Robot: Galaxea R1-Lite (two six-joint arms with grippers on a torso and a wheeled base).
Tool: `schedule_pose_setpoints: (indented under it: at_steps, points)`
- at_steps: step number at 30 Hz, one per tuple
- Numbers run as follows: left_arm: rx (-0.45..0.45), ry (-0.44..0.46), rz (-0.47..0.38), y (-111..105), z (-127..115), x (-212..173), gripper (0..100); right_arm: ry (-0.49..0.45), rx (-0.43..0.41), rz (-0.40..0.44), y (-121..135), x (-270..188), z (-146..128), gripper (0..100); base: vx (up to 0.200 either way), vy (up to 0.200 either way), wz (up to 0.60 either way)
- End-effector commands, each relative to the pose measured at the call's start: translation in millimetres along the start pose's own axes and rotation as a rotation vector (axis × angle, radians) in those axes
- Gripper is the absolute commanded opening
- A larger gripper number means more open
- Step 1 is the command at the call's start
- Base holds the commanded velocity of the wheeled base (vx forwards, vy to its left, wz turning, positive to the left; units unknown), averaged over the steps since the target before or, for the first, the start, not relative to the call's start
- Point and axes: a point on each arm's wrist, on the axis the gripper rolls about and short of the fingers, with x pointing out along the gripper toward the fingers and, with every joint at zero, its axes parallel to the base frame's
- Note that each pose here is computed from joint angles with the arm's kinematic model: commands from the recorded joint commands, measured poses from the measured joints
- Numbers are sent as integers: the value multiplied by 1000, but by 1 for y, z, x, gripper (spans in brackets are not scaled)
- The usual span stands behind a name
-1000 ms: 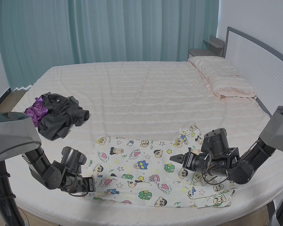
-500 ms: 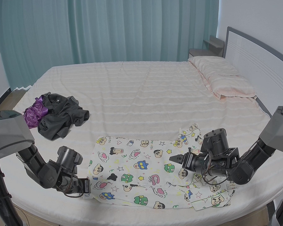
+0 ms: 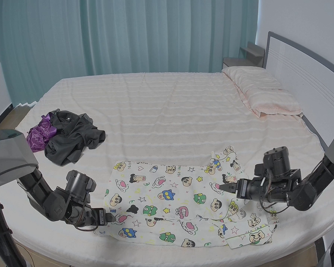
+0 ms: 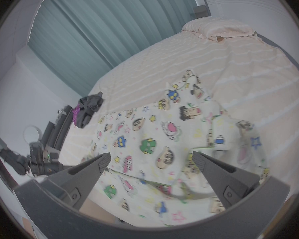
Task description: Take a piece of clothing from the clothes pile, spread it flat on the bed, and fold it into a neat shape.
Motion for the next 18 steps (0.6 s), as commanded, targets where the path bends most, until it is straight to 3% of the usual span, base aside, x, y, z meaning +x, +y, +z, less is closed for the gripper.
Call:
schedule_pose_setpoints:
  at_steps: [1,4,6,7,10,18]
  points:
    - [-40,-86,-60,2,20,-16,100,80,-18,-61,-59,-29,-11,100,0,0,0]
    - [-52,-97,-96,4,27,-17,100,131,-36,-67,-92,-41,-19,100,0,0,0]
    - [-52,-97,-97,4,27,-17,100,135,-38,-66,-93,-41,-20,100,0,0,0]
    - [-45,-90,-117,3,27,-12,100,162,-57,-77,-114,-50,-27,100,0,0,0]
    - [-36,-65,-98,2,23,6,100,193,-65,-103,-127,-50,-34,100,0,0,0]
    - [-30,-78,-83,1,18,22,100,217,-89,-98,-134,-50,-38,100,0,0,0]
